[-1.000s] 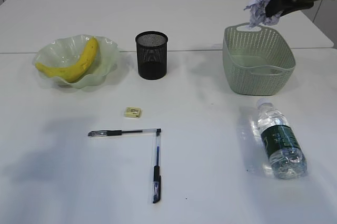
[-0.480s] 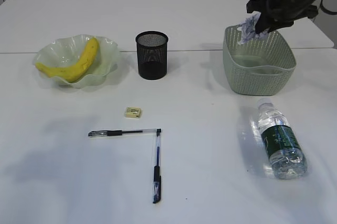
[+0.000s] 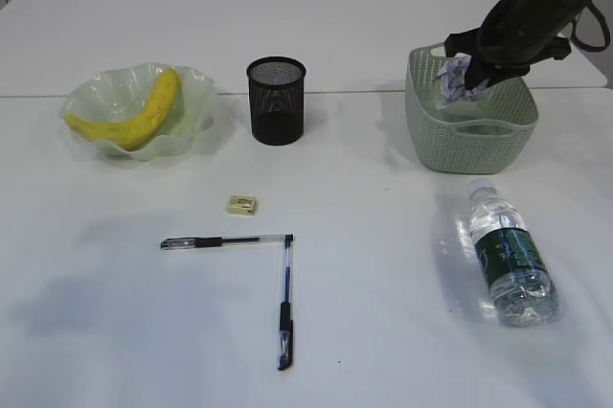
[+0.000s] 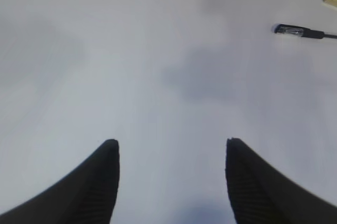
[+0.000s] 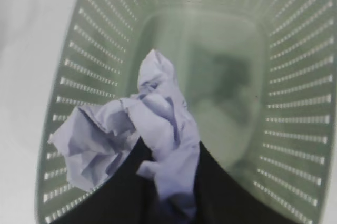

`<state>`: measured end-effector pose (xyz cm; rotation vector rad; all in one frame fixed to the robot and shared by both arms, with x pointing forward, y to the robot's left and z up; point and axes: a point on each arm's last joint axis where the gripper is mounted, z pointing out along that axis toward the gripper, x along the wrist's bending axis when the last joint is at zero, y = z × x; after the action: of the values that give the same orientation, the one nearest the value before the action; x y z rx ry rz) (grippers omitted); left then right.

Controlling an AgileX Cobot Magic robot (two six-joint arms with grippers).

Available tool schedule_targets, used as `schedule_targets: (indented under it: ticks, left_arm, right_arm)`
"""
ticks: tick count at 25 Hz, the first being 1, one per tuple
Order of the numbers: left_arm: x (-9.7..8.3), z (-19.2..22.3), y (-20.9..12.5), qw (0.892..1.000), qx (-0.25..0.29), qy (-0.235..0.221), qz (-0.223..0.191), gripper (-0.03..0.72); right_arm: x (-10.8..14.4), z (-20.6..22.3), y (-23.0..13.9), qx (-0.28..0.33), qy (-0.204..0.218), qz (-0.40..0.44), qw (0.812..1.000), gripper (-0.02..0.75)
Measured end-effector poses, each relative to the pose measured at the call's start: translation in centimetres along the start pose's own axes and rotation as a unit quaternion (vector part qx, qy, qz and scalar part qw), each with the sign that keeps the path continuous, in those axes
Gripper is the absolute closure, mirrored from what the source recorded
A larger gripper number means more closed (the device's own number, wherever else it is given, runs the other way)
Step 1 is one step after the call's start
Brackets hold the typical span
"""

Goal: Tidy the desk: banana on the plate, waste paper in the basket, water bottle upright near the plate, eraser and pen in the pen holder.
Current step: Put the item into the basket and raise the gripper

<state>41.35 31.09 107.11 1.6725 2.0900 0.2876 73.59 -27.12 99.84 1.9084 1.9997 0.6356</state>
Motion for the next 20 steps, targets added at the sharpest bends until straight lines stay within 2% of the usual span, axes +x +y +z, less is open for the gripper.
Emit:
schedule_targets:
  ticks: [2, 7, 9, 17, 20]
  left_arm:
    - [-0.02, 0.00, -0.02, 1.000, 0.001, -0.001, -0.001, 0.235]
    - [-0.06, 0.00, -0.04, 1.000, 0.002, -0.003, -0.002, 0.235]
    - [-0.08, 0.00, -0.04, 1.000, 0.002, -0.004, -0.003, 0.235]
    - [-0.09, 0.01, -0.10, 1.000, 0.006, -0.005, -0.003, 0.235]
    - [-0.09, 0.01, -0.17, 1.000, 0.010, -0.005, -0.003, 0.235]
  right_arm:
    - [-0.26, 0.00, -0.01, 0.000, -0.015, 0.005, 1.000, 0.599]
    - [-0.59, -0.01, -0.02, 0.000, -0.032, 0.014, 0.999, 0.435]
    - [-0.61, -0.01, -0.01, -0.001, -0.033, 0.015, 0.999, 0.392]
    - [-0.59, -0.07, -0.05, 0.004, -0.033, 0.028, 0.999, 0.292]
    - [-0.42, -0.91, 0.34, 0.015, -0.029, 0.032, 0.999, 0.279]
